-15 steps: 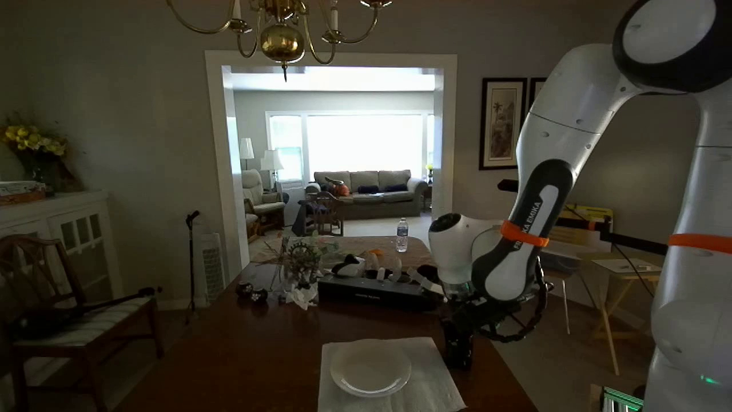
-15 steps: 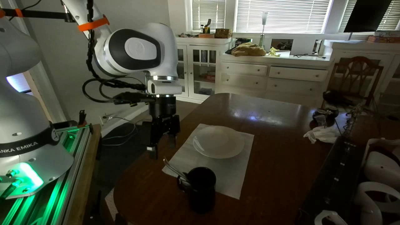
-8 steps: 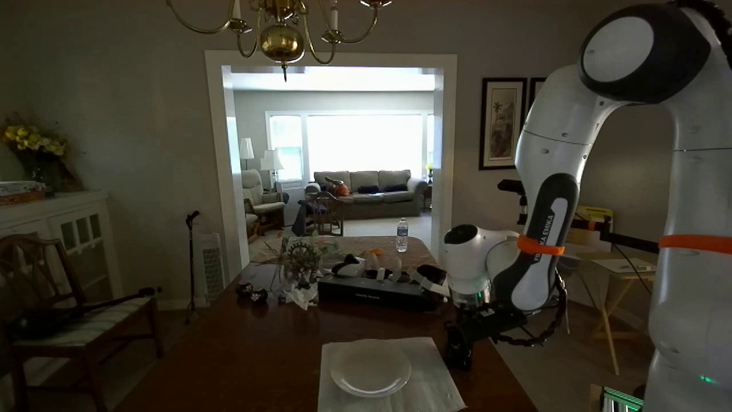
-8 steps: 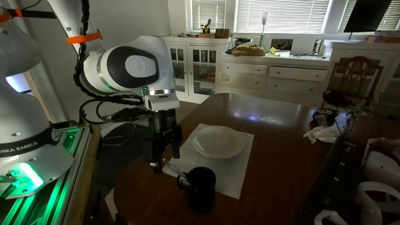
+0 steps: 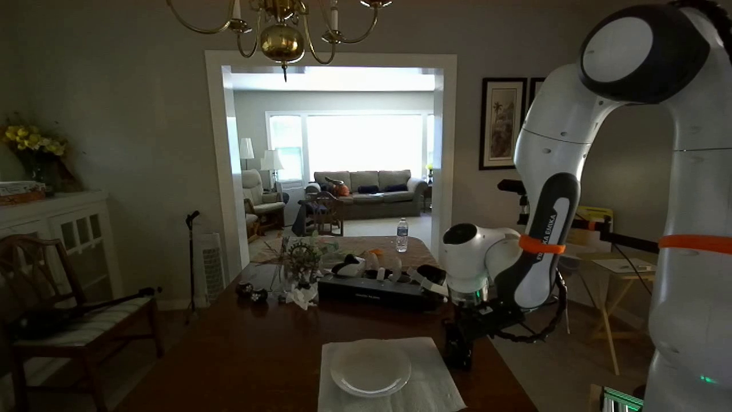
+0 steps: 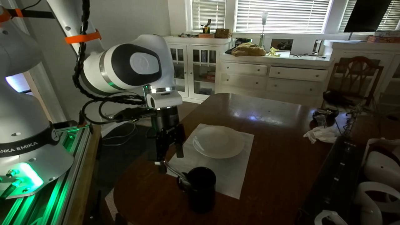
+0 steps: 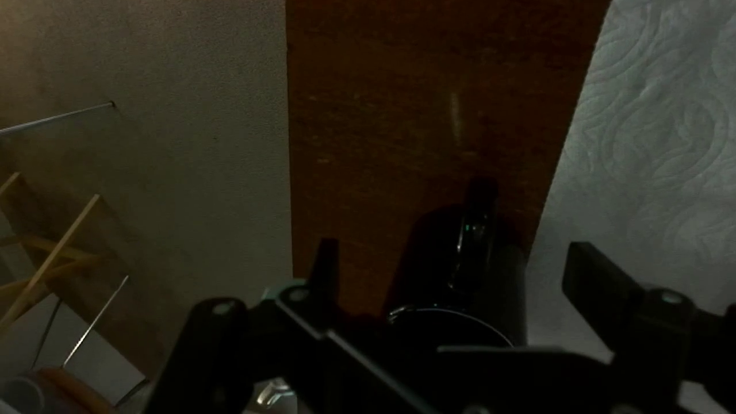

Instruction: Put the silver fork in the black mug then place the mug on the white plate.

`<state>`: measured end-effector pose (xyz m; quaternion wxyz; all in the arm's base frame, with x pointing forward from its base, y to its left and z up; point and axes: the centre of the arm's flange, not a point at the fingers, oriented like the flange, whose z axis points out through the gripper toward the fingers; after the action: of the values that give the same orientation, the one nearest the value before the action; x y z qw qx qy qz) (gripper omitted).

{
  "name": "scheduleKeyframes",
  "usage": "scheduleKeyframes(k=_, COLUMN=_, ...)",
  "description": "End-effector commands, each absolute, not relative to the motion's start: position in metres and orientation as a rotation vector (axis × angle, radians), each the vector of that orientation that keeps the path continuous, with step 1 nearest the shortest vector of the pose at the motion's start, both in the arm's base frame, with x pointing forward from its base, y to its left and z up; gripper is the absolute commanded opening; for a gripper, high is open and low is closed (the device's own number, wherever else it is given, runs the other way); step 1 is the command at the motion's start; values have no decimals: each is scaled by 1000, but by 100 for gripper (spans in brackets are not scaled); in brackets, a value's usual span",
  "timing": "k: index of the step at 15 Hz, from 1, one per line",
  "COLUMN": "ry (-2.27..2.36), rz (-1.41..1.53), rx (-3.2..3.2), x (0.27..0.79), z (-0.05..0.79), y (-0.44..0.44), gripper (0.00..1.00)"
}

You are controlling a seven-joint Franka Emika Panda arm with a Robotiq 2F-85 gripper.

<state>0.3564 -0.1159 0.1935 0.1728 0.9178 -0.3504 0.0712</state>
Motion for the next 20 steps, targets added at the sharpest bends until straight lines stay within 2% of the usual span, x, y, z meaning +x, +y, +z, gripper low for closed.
scheduleKeyframes(k=1, ry=-970, rz=246, rx=2581, x=357, z=179, y=-116, gripper=100)
scheduleKeyframes(k=2, ry=-963, rz=247, rx=2581, x=358, z=179, y=-115, gripper=100)
scheduleKeyframes(k=3, ry=-961, rz=251, rx=2579, x=357, z=178, y=-114, gripper=89)
scheduleKeyframes(k=5, ry=-958, rz=252, rx=2577, x=356, z=177, y=-114, gripper=78)
scheduleKeyframes(k=7, ry=-964, rz=237, rx=2580, x=353, z=173, y=-113, gripper=74)
scheduleKeyframes(k=8, ry=-965, rz=235, rx=2579, x=353, z=172, y=-113, gripper=68)
scheduleKeyframes(k=9, ry=-968, rz=232, rx=2579, x=352, z=170, y=-113, gripper=68)
scheduleKeyframes(k=11, ry=-971, rz=236, rx=2576, x=350, z=166, y=-114, gripper=52)
scheduleKeyframes(k=13, ry=-975, rz=261, rx=2573, x=349, z=165, y=-115, gripper=56)
scheduleKeyframes(k=14, ry=-974, rz=278, rx=2571, x=349, z=165, y=-116, gripper=50)
scheduleKeyframes(k=16, ry=-968, rz=311, rx=2564, x=350, z=165, y=-118, gripper=60)
scheduleKeyframes(k=20, ry=-977, rz=365, rx=2568, x=354, z=166, y=-118, gripper=59)
